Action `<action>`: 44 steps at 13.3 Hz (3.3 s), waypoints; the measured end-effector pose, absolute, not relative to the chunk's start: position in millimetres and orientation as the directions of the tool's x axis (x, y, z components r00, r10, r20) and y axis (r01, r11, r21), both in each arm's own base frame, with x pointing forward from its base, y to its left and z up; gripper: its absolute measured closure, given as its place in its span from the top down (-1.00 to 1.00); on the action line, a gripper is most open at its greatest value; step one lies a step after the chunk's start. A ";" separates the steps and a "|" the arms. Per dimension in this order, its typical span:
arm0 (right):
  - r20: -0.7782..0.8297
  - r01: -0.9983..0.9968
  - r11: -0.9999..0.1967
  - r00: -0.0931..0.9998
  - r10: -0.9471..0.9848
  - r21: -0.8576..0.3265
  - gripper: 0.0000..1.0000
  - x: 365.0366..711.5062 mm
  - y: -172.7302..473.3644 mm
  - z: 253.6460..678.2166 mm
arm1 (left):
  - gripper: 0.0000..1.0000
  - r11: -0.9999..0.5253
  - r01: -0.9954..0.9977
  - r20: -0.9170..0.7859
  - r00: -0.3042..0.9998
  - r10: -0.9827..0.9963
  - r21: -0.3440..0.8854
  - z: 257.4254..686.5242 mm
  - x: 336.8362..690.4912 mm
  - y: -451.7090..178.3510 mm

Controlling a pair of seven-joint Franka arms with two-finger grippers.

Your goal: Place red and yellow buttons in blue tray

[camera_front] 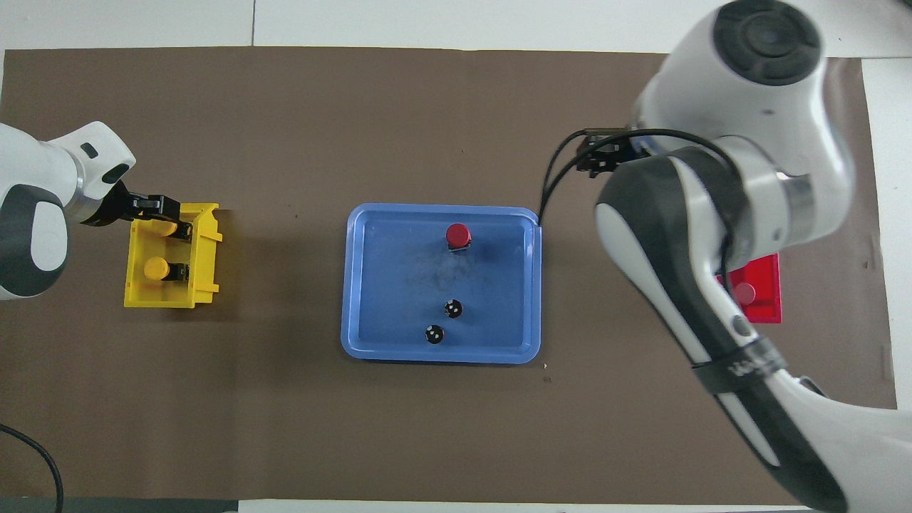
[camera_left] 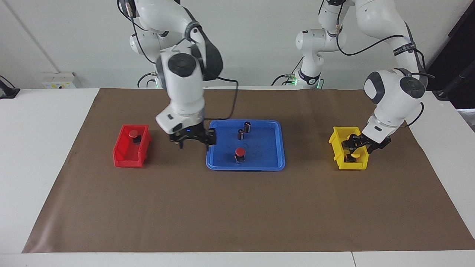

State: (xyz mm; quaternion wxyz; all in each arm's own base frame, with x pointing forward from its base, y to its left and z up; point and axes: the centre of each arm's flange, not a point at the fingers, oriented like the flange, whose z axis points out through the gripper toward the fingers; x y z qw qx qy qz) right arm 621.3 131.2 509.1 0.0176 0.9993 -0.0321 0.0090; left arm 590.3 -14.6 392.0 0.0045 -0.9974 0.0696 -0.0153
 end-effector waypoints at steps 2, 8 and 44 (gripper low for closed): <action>-0.034 -0.009 -1.000 0.999 -0.009 0.006 0.66 598.1 44.3 499.0 | 0.49 -0.990 -0.139 0.020 0.990 -0.139 -0.011 383.8 589.9 -14.6; 0.017 0.097 -0.995 0.995 0.097 -0.009 0.44 545.8 -53.3 407.1 | 0.30 -0.990 -0.139 0.021 0.990 -0.139 -0.011 370.6 586.0 -14.5; -0.041 0.085 -0.996 0.996 0.085 -0.019 -0.15 582.0 52.2 522.3 | 1.00 -0.996 -0.081 -0.115 0.990 -0.075 -0.045 480.9 536.4 -274.3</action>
